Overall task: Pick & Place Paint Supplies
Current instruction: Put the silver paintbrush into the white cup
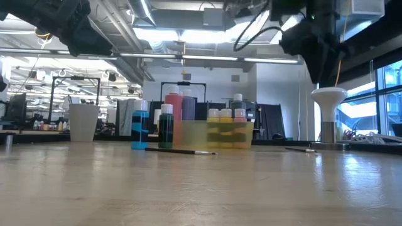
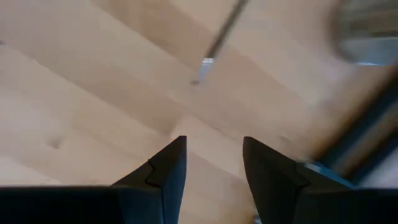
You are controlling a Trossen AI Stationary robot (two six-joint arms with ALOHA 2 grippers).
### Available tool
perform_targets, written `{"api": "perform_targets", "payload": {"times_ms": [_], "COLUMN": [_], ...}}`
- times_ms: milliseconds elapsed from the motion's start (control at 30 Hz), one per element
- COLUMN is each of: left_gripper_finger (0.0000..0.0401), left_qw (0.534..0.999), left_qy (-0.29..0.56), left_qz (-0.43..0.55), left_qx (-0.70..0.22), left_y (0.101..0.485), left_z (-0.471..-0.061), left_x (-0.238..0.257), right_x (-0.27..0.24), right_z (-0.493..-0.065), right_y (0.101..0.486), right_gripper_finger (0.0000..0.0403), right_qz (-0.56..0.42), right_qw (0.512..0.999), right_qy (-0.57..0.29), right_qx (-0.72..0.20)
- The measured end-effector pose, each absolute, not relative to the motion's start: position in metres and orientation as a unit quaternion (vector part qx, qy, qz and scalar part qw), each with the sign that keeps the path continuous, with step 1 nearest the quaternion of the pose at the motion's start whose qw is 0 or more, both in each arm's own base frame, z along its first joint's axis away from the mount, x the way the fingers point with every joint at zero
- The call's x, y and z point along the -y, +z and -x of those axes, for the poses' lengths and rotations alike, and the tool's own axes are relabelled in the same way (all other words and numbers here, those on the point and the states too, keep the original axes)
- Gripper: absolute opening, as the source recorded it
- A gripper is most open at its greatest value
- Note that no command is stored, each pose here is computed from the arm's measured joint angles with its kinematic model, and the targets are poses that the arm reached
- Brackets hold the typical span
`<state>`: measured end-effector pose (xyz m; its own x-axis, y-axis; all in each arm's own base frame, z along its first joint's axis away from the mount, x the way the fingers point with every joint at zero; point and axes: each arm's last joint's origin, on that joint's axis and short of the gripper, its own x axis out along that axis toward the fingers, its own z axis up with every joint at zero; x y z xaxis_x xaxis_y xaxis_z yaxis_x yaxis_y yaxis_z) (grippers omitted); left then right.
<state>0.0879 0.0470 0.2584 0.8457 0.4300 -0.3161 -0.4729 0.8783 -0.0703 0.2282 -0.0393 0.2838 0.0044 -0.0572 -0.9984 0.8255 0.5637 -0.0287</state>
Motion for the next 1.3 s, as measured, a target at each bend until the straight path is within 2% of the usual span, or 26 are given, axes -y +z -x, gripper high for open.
{"api": "perform_targets", "payload": {"times_ms": [133,467,833,967,1167,1300], "left_gripper_finger": [0.0161,0.0161,0.0162,0.0161,0.0161,0.0161], "left_qw": [0.958,0.958,0.959,0.958,0.958,0.958], "left_qy": [0.236,0.236,0.236,0.236,0.236,0.236], "left_qz": [0.073,0.072,0.072,0.072,0.072,0.072], "left_qx": [-0.147,-0.146,-0.143,-0.144,-0.144,-0.144], "left_y": [0.258,0.259,0.259,0.259,0.259,0.259], "left_z": [-0.088,-0.088,-0.088,-0.088,-0.088,-0.088], "left_x": [-0.047,-0.047,-0.047,-0.047,-0.047,-0.047], "right_x": [0.039,0.064,0.068,0.068,0.068,0.066], "right_z": [-0.226,-0.218,-0.232,-0.233,-0.236,-0.238], "right_y": [0.25,0.177,0.147,0.135,0.125,0.126], "right_gripper_finger": [0.016,0.016,0.016,0.0158,0.0141,0.0112], "right_qz": [-0.338,-0.37,-0.391,-0.386,-0.38,-0.375], "right_qw": [0.649,0.62,0.63,0.609,0.592,0.591], "right_qy": [-0.335,-0.373,-0.359,-0.368,-0.373,-0.372], "right_qx": [-0.594,-0.582,-0.568,-0.587,-0.606,-0.609]}}
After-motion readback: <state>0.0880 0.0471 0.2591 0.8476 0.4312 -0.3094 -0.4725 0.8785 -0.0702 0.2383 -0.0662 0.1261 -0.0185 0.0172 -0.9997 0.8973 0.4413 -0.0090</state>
